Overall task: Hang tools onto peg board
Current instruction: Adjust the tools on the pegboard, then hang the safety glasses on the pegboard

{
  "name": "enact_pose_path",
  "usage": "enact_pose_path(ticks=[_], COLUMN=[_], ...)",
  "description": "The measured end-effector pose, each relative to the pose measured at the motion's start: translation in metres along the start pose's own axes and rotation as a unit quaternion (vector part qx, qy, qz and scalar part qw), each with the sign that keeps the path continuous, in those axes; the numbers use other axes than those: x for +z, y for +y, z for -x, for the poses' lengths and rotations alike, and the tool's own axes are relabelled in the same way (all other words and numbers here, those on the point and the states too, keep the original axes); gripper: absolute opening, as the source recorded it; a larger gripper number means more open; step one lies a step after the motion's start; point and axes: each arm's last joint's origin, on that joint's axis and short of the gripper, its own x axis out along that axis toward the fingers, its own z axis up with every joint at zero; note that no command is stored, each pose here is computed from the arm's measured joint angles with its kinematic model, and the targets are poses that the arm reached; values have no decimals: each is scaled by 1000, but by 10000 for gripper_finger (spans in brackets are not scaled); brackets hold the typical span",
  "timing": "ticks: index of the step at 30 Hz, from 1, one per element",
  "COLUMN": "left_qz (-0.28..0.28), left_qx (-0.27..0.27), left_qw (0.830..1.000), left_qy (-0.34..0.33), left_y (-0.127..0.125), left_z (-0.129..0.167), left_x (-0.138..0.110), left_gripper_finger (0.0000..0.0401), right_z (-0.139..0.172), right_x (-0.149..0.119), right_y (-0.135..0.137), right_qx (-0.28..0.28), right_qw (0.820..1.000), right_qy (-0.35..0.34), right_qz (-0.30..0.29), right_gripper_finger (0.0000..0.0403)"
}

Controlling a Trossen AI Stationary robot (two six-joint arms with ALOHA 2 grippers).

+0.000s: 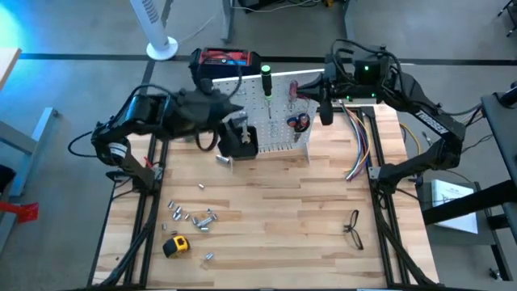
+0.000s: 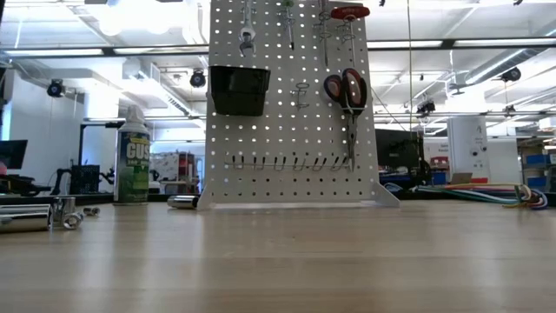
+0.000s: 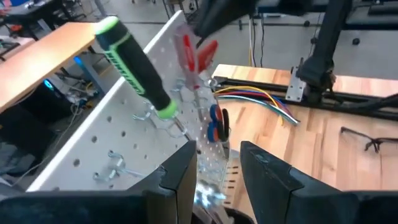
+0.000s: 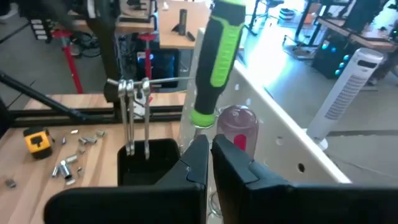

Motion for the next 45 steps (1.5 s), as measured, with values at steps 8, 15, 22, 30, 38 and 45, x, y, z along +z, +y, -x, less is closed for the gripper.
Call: enact_pose_path(ticks=[8,15,22,30,38,45], left_qz=[-9,-7,-6,-6,58,93], left_qx=[48,79,112,129,109,111], left_qw=[999,996,992,990,991,983], left_qy=[14,36,50,53,52,109], left_y=[-18,-27,-42,-71,-102,-104], left_z=[25,38,44,46,45,23], left_x=[-12,-26,-44,-95,-197,-266], left_gripper_finger=[114,114,114,114,114,114], right_z=[7,8,20,76,76,56], right_x=[-1,-2,0,7,-41,-104], right_y=[-13,-15,-11,12,39,63], right_qx=[-28,-32,-33,31,84,124], right_qw=[999,999,999,997,994,987], right_qy=[-2,-4,-9,-63,9,19], right_qz=[-16,-20,-23,-29,-63,-102], right_gripper_finger=[8,8,8,8,8,8])
